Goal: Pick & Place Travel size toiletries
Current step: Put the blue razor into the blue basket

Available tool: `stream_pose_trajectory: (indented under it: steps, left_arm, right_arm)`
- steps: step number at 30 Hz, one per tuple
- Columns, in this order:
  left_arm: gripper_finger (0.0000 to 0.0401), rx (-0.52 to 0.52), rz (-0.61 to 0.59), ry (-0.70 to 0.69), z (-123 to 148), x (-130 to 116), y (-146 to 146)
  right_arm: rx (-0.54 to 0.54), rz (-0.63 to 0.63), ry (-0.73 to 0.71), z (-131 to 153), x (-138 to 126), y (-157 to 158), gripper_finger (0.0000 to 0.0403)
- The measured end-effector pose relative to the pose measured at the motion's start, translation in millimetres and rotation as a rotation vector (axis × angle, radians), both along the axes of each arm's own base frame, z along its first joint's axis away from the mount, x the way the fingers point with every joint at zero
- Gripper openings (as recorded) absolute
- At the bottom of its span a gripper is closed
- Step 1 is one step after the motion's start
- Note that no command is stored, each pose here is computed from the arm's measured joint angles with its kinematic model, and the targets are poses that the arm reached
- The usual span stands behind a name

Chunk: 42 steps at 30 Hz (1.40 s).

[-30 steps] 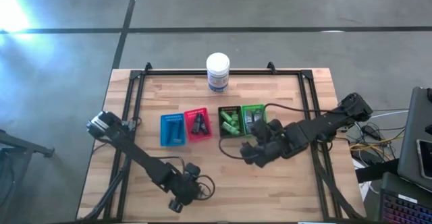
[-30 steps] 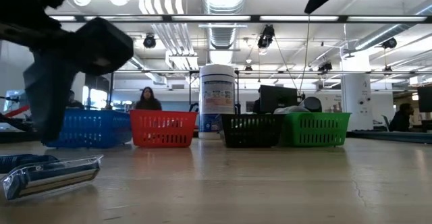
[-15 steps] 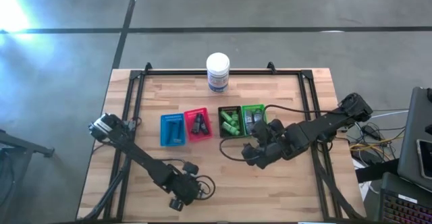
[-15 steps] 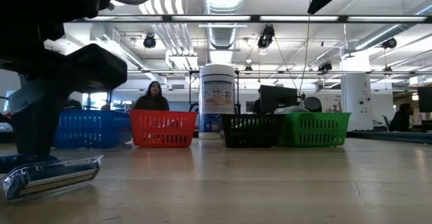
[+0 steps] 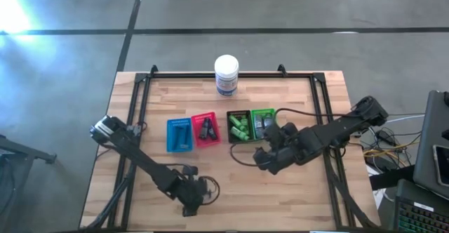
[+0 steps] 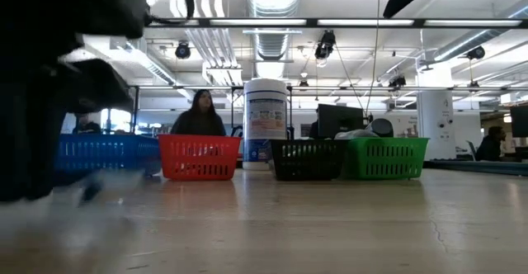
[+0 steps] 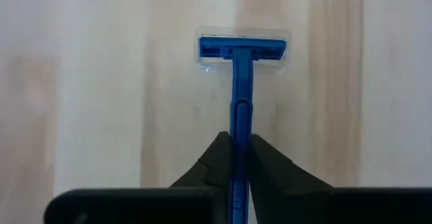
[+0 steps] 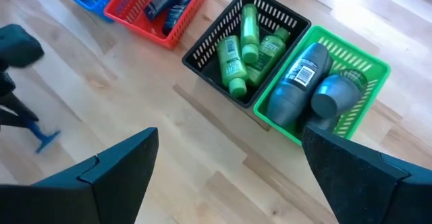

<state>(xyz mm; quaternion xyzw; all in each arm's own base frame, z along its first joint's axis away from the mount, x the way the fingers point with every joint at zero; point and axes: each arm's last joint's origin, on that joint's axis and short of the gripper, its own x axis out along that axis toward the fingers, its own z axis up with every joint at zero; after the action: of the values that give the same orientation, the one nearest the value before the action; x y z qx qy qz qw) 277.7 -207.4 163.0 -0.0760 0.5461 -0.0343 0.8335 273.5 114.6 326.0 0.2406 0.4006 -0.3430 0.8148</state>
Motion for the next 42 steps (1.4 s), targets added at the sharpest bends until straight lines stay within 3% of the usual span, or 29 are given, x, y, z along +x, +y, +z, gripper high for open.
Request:
stream_pose_trajectory:
  steps: [6, 11, 14, 19, 22, 26, 31, 38, 42]
  left_arm:
    - [0.0029, -0.060, 0.441, -0.107, 40, -17, 15]
    - [0.0029, -0.046, 0.810, -0.186, 79, -42, 57]
    - [0.0029, -0.042, 0.931, -0.220, 95, -57, 87]
    - [0.0029, -0.047, 1.079, -0.241, 92, -77, 141]
    - [0.0029, -0.058, 1.134, -0.202, 70, -86, 171]
    - [0.0029, -0.198, 1.148, -0.155, 33, -90, 199]
    - [0.0029, -0.181, 1.215, -0.143, 13, -99, 209]
    - [0.0030, -0.172, 1.273, -0.165, 10, -100, 209]
    - [0.0053, -0.173, 1.324, -0.182, 10, -101, 211]
  right_arm:
    - [-0.002, -0.004, -0.016, 4, -3, -2, 0.0364]
    - [-0.022, -0.012, -0.021, 6, -5, -4, 0.0364]
    - [-0.031, -0.014, -0.019, 6, -6, -5, 0.0364]
    - [-0.038, -0.044, -0.036, 7, -5, -7, 0.0364]
    - [-0.031, -0.069, -0.044, 7, -4, -9, 0.0364]
    - [-0.025, -0.098, -0.054, 7, -3, -12, 0.0364]
    - [-0.012, -0.133, -0.066, 7, -2, -15, 0.0364]
    - [-0.014, -0.168, -0.086, 7, -2, -16, 0.0364]
    - [-0.010, -0.182, -0.089, 7, -2, -17, 0.0364]
